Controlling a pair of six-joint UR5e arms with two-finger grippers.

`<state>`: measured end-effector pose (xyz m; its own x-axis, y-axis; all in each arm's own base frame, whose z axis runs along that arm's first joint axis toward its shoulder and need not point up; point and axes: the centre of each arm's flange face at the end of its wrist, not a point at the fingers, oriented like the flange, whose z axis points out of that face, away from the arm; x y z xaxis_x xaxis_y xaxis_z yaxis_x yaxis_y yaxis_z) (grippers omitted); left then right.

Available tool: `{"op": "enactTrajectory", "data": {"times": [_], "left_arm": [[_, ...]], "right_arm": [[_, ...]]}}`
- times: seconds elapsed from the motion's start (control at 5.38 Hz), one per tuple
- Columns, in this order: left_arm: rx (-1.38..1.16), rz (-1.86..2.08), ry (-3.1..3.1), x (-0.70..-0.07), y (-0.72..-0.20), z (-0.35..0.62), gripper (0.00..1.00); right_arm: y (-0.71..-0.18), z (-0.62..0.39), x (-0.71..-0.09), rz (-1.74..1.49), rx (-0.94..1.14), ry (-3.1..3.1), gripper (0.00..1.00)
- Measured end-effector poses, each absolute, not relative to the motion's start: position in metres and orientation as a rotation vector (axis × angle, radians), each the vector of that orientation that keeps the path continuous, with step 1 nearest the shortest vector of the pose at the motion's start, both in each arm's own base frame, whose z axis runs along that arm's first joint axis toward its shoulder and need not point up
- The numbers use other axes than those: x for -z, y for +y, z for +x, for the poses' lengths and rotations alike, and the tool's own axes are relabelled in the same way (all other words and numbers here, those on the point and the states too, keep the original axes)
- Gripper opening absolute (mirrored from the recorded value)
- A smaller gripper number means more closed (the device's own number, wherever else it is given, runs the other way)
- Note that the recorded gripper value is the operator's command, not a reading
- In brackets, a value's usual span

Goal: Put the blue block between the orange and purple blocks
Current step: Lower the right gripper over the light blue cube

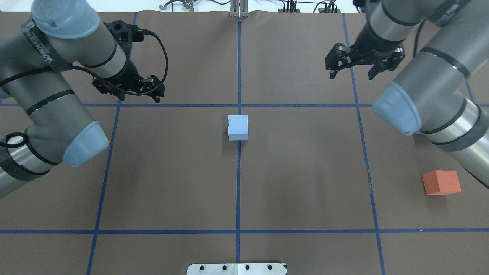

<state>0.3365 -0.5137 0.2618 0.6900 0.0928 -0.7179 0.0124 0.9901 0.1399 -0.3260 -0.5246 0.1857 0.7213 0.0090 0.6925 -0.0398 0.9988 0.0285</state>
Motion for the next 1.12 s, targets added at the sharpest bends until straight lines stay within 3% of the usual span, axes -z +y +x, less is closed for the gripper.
{"op": "enactTrajectory", "data": {"times": [0.56, 1.12], "left_arm": [[-0.165, 0.175, 0.716, -0.364, -0.519, 0.217, 1.00], [-0.209, 0.193, 0.665, -0.405, -0.525, 0.162, 1.00]], "right_arm": [[-0.511, -0.482, -0.127, 0.055, -0.010, -0.808, 1.00], [-0.510, -0.577, -0.148, 0.072, 0.016, -0.786, 1.00]]}}
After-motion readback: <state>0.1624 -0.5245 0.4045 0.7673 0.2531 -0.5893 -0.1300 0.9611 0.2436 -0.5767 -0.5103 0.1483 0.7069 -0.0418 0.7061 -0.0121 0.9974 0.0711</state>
